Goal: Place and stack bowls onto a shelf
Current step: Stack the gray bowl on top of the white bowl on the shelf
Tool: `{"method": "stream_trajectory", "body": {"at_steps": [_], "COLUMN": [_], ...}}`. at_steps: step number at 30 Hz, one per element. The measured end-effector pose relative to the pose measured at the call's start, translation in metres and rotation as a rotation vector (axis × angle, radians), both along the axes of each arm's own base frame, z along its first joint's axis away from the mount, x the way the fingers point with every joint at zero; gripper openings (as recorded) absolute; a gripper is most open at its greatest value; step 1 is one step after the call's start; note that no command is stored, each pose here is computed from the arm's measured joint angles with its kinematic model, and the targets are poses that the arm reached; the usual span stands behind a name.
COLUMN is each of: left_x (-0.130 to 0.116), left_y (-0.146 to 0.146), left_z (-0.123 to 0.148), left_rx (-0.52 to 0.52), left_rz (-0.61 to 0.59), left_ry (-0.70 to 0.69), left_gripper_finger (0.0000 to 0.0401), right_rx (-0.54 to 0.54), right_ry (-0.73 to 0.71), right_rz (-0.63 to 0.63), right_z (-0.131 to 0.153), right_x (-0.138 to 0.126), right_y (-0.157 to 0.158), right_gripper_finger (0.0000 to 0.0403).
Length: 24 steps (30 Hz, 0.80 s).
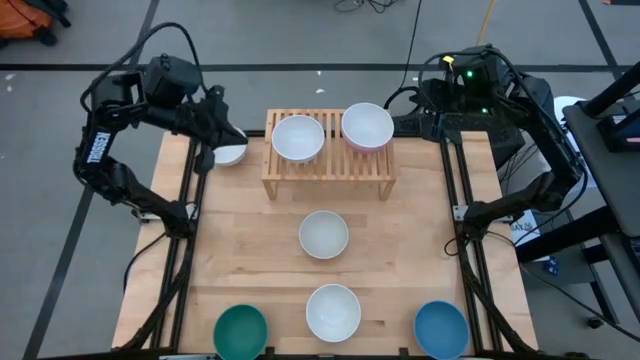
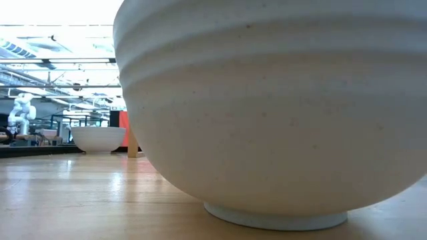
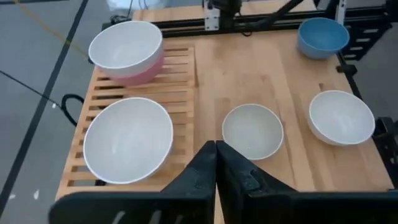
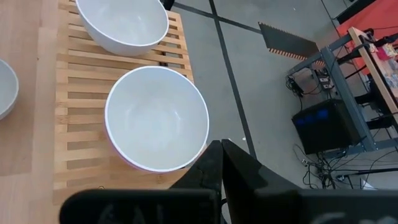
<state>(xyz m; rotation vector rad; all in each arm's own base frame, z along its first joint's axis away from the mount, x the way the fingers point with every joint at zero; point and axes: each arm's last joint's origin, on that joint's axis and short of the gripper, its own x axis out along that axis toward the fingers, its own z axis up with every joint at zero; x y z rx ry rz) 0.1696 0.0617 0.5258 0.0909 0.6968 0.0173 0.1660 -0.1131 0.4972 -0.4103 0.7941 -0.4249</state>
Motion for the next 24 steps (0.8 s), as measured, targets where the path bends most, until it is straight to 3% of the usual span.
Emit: {"method": "stream_trajectory", "body": {"at_steps": [5,10,15,24], "left_x": [0.004,0.021,0.049,0.084], "left_y": [0.004,0.011,0.011,-0.014], "left_z": [0.000,-0.011,-0.026,-0.057], "left_rx": [-0.019,-0.097,-0.177,0.022], "left_rz": [0.190,0.232,0.066,-0.273], "left_ry": [0.001,0.073,0.123,0.263], "left_gripper_finger": [0.0029,0.0057,0.0075,0.0077], "right_rx": [0.000,0.000,0.005,0.016], "right_ry": [-0.001,-0.002,-0.006,-0.014], "right_rz": [0.000,0.000,-0.005,-0.016], "right_z": [0.000,0.000,0.000,0.000], "right_x": [0.000,0.000,0.000,0.000], "right_y": [0.000,0.000,0.000,0.000], "right_gripper_finger": [0.0000,0.0000,0.0000,0.0000]}}
